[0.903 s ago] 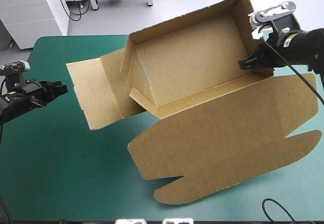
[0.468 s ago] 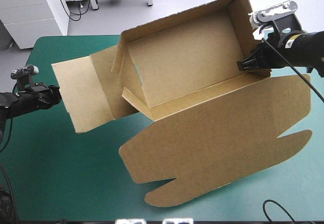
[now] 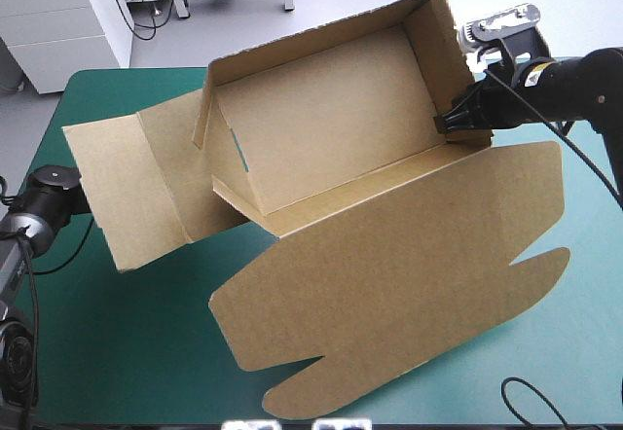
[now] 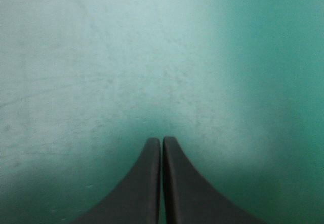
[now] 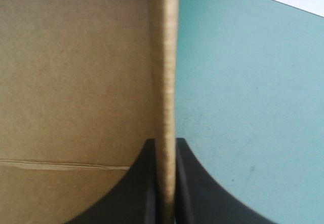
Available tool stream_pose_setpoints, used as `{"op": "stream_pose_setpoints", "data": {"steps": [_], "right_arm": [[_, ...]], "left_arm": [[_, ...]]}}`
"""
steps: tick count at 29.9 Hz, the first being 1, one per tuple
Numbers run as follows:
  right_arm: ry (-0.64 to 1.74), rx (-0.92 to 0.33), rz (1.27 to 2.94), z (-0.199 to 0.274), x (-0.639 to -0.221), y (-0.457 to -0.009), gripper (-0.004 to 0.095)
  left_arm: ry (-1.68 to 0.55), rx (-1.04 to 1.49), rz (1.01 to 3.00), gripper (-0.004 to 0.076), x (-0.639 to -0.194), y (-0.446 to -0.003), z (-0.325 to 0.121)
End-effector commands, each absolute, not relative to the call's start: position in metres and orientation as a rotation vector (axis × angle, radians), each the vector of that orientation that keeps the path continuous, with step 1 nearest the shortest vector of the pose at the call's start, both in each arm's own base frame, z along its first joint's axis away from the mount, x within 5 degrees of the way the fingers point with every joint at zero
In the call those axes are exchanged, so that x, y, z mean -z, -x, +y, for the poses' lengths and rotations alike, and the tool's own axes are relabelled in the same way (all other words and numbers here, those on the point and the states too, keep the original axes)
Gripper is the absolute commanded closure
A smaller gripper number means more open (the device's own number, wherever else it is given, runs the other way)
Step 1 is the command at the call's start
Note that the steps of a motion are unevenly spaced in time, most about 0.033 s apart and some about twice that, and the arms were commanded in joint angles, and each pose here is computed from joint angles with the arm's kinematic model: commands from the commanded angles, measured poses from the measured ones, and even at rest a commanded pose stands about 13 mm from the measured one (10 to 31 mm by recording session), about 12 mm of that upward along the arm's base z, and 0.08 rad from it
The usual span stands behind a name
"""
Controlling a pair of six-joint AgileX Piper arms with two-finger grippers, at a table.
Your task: Fold the box
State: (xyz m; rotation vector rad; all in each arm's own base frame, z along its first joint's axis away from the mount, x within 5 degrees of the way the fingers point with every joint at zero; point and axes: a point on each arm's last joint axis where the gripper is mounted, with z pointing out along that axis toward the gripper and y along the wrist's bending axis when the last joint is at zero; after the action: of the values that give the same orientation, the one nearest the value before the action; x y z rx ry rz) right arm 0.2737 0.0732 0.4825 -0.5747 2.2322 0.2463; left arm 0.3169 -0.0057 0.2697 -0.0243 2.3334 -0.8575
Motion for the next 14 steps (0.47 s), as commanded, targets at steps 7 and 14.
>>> {"op": "stream_pose_setpoints", "data": {"steps": [7, 14], "right_arm": [[0.495, -0.274, 2.123, 0.076, -0.487, -0.298, 0.0927], [0.478, -0.289, 2.182, 0.08, -0.468, -0.319, 0.0925]], "left_arm": [[-0.043, 1.419, 1.951, 0.0731, -0.328, -0.308, -0.034], [-0.111, 1.467, 1.876, 0.0731, -0.342, -0.302, -0.037]]}}
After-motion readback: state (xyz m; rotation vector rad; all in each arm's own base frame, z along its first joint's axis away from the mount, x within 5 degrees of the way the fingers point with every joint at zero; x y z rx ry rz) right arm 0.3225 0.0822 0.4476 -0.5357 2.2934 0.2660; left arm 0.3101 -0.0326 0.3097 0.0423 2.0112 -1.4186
